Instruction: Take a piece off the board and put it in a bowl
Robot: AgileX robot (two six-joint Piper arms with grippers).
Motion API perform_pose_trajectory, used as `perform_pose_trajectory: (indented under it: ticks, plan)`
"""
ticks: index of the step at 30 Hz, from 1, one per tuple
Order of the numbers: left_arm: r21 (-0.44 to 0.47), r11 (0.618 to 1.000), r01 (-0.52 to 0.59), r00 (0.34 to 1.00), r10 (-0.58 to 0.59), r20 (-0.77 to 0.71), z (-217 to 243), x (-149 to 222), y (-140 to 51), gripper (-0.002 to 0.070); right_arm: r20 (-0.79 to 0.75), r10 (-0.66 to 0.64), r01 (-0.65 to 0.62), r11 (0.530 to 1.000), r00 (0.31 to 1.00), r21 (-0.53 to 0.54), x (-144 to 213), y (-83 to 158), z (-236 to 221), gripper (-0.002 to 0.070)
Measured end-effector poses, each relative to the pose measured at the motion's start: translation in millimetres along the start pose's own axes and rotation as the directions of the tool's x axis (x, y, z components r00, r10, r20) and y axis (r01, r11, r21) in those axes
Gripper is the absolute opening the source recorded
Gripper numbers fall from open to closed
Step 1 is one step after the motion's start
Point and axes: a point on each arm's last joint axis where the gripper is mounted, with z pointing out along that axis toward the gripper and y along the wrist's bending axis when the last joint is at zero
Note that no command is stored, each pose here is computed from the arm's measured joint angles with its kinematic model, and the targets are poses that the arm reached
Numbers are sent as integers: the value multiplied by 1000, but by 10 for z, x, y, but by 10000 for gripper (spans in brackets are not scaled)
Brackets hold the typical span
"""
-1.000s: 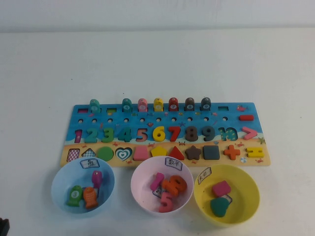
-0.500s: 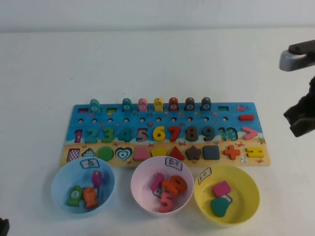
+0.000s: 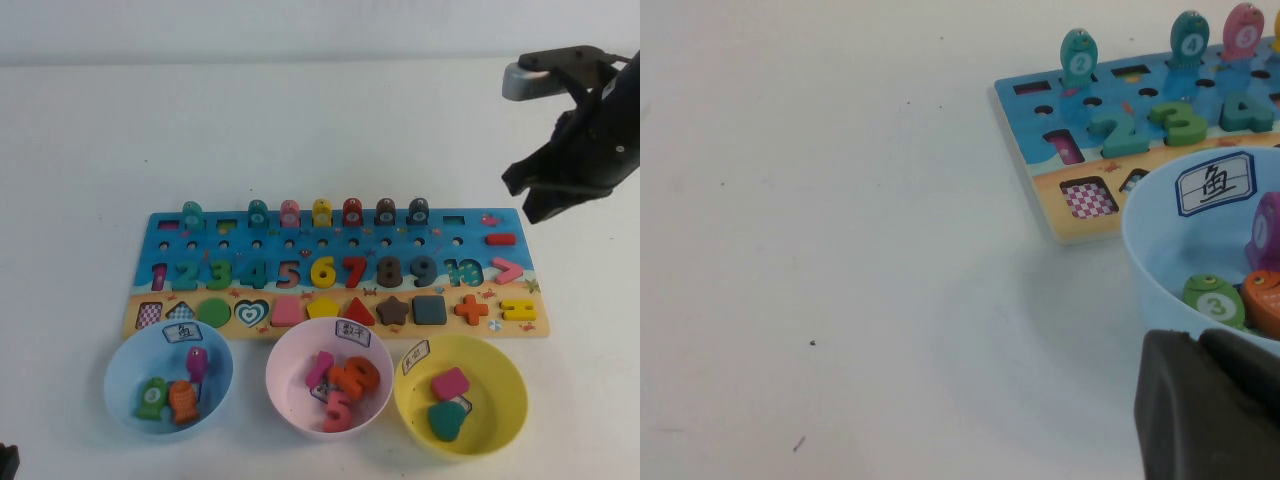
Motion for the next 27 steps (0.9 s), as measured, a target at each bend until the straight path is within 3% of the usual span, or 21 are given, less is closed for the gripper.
perform_pose_trajectory:
  ticks: [5, 10, 15, 20, 24, 27]
  plan:
    - [0, 1000, 0, 1000, 0, 0, 0, 0, 0, -5, -54, -7, 6, 1000, 999, -4, -163, -40, 169, -17]
    - [0, 1000, 0, 1000, 0, 0, 0, 0, 0, -5, -88, 9, -4, 998, 996, 62, -349, -101, 315, -17]
    - [0, 1000, 0, 1000, 0, 0, 0, 0, 0, -5, -97, -35, 47, 991, 995, 129, -539, -3, 529, -17]
    - [0, 1000, 0, 1000, 0, 0, 0, 0, 0, -5, -119, -47, 61, 991, 992, 121, -597, 77, 731, 10]
    - [0, 1000, 0, 1000, 0, 0, 0, 0, 0, -5, -127, 22, -7, 993, 992, 117, -594, 22, 806, 173]
    - [0, 1000, 0, 1000, 0, 0, 0, 0, 0, -5, -126, 93, -78, 990, 988, 120, -591, -70, 827, 359]
